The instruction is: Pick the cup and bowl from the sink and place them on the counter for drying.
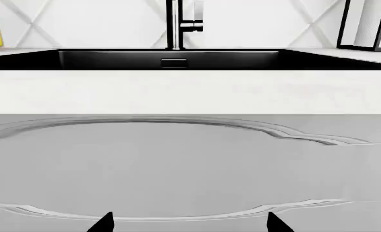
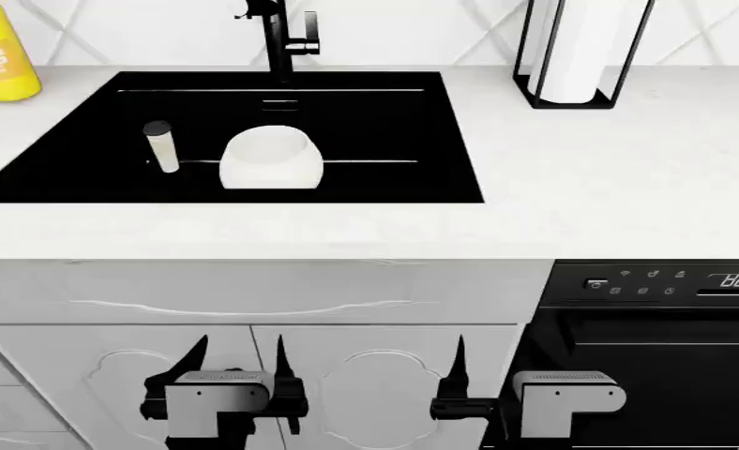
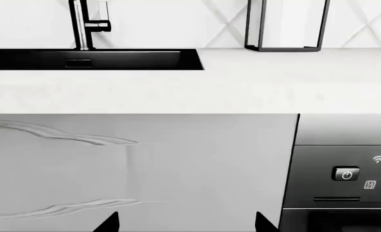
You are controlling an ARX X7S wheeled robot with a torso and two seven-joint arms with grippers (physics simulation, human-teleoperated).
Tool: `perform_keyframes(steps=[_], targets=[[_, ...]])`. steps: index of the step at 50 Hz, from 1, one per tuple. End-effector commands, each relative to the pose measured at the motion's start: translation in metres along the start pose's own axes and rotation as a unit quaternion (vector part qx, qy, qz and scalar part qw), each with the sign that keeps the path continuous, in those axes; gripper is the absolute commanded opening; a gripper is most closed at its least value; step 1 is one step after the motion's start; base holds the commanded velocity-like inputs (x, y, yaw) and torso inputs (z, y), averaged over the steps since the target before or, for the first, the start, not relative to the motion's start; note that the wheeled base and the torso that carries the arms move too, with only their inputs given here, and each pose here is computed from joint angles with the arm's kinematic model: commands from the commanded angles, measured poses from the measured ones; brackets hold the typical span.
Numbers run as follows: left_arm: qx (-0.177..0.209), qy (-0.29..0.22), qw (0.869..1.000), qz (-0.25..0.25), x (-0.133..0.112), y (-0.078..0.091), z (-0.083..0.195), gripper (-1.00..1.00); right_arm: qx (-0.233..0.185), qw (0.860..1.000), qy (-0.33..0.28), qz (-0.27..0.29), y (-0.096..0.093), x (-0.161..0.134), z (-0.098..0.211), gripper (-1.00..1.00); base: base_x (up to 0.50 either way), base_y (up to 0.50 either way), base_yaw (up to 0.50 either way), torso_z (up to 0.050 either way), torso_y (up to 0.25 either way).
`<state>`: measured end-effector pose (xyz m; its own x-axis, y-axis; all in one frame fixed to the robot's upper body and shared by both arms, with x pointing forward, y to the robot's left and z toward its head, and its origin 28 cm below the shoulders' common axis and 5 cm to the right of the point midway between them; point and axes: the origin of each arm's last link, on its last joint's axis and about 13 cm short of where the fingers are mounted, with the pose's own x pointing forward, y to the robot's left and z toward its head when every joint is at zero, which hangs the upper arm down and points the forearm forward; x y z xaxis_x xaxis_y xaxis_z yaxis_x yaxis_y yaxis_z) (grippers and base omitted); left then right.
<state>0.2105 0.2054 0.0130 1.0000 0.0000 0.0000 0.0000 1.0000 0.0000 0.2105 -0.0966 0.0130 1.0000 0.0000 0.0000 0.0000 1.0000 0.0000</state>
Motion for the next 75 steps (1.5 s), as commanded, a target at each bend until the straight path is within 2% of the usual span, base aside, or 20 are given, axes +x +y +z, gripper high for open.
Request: perform_keyframes(steps=[1, 20, 43, 52, 56, 69, 75], targets=[[0.003, 0.001, 1.000, -0.004, 0.0013, -0.0022, -0.0004, 1.00, 0.005, 1.000, -0.003, 0.005, 0.0007, 0.0002, -0.0002, 1.00, 0.00, 0.00, 0.00, 0.000, 0.000], [0.004, 0.005, 1.000, 0.002, 0.0005, -0.0006, -0.0008, 1.00, -0.002, 1.000, -0.002, 0.001, 0.0015, 0.0008, -0.0009, 1.00, 0.00, 0.00, 0.00, 0.000, 0.000], [0.005, 0.010, 1.000, 0.002, 0.0003, -0.0004, -0.0010, 1.00, -0.006, 1.000, -0.006, 0.002, 0.0019, 0.0009, -0.0003, 1.00, 0.00, 0.49, 0.00, 0.000, 0.000], [0.002, 0.010, 1.000, 0.004, 0.0008, -0.0003, -0.0001, 1.00, -0.006, 1.000, -0.005, -0.002, 0.0019, 0.0009, -0.0004, 1.00, 0.00, 0.22, 0.00, 0.000, 0.000], [-0.004, 0.011, 1.000, 0.007, -0.0022, 0.0032, -0.0003, 1.00, -0.001, 1.000, -0.006, -0.001, 0.0019, 0.0010, 0.0001, 1.00, 0.00, 0.00, 0.00, 0.000, 0.000], [0.006, 0.011, 1.000, 0.006, -0.0003, -0.0001, 0.0008, 1.00, 0.003, 1.000, -0.005, -0.003, 0.0019, 0.0010, -0.0005, 1.00, 0.00, 0.00, 0.00, 0.000, 0.000], [-0.004, 0.004, 1.000, 0.009, 0.0011, -0.0007, 0.0027, 1.00, 0.006, 1.000, -0.005, -0.003, 0.0018, 0.0016, -0.0006, 1.00, 0.00, 0.00, 0.00, 0.000, 0.000]])
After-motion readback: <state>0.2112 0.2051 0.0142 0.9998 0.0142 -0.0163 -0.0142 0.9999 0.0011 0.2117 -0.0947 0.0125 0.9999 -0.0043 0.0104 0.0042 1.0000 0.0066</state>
